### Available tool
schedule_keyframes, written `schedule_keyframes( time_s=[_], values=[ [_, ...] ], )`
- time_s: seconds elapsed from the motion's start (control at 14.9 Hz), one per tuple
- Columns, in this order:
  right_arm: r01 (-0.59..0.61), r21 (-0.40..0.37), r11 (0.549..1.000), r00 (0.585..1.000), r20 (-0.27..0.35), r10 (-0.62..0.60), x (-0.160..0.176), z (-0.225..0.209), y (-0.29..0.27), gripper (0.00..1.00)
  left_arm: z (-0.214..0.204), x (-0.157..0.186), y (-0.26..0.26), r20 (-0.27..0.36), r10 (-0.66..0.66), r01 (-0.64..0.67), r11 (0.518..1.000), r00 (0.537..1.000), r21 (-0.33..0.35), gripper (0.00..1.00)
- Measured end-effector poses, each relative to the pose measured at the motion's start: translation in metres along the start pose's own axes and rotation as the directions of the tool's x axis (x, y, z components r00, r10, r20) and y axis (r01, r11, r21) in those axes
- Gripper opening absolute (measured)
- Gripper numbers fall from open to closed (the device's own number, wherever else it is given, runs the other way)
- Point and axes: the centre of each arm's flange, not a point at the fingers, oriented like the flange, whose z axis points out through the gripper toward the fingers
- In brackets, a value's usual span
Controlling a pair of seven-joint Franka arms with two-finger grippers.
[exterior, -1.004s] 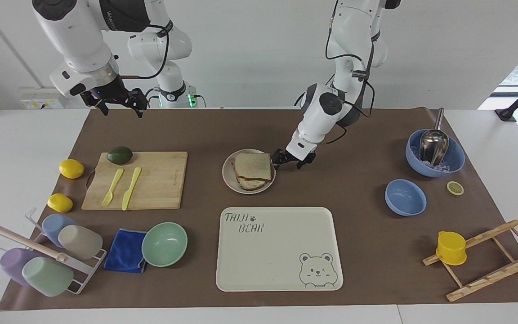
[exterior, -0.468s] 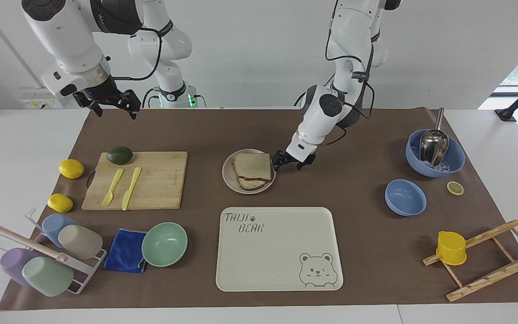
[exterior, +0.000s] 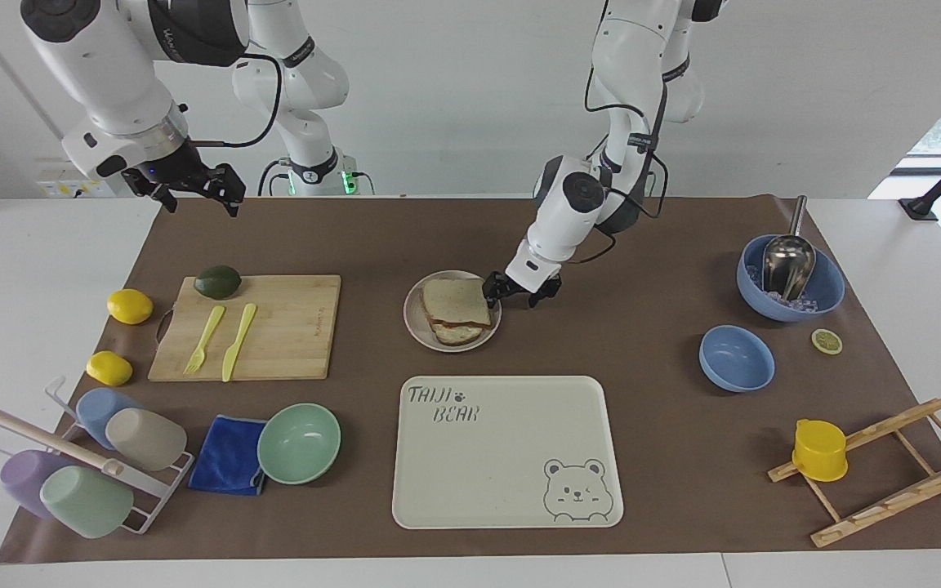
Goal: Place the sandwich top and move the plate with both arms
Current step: 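Reach the left gripper to the rim of the sandwich plate, then grip the plate rim with the left gripper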
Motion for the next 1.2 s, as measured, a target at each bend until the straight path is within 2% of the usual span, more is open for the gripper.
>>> schedule_keyframes(
  time_s=[0.47,0.54,0.67,0.8,1.0,1.07,1.2],
  values=[
    [0.017,0.002,1.000,1.000,-0.011,-0.017,-0.0004,-0.0048,0.0059,1.00,-0.0011,0.0010,0.0004,-0.004,-0.008,0.008,1.000,1.000,-0.002,0.97],
    [0.016,0.002,1.000,1.000,-0.011,-0.016,-0.0005,-0.0049,0.0069,1.00,-0.0011,0.0010,0.0005,-0.004,-0.008,0.008,1.000,1.000,-0.002,0.91],
    [0.017,0.002,1.000,1.000,-0.011,-0.017,-0.0005,-0.0049,0.0065,1.00,-0.0011,0.0010,0.0005,-0.004,-0.010,0.010,1.000,1.000,-0.002,0.64],
    [0.022,0.001,1.000,1.000,-0.011,-0.022,-0.0006,-0.0051,0.0040,1.00,-0.0005,-0.0010,0.0028,-0.004,-0.010,0.010,1.000,1.000,-0.003,0.46],
    [0.024,0.001,1.000,1.000,-0.011,-0.024,-0.0006,-0.0052,0.0032,1.00,-0.0019,-0.0019,0.0082,-0.028,-0.015,0.015,1.000,0.999,-0.016,0.41],
    [0.023,0.001,1.000,1.000,-0.011,-0.023,-0.0006,-0.0051,0.0036,1.00,-0.0027,-0.0011,0.0086,-0.035,-0.019,0.018,1.000,0.999,-0.020,0.35],
    [0.022,0.001,1.000,1.000,-0.011,-0.022,-0.0006,-0.0051,0.0041,1.00,-0.0028,-0.0014,0.0093,-0.038,-0.022,0.021,1.000,0.999,-0.021,0.30]
  ],
)
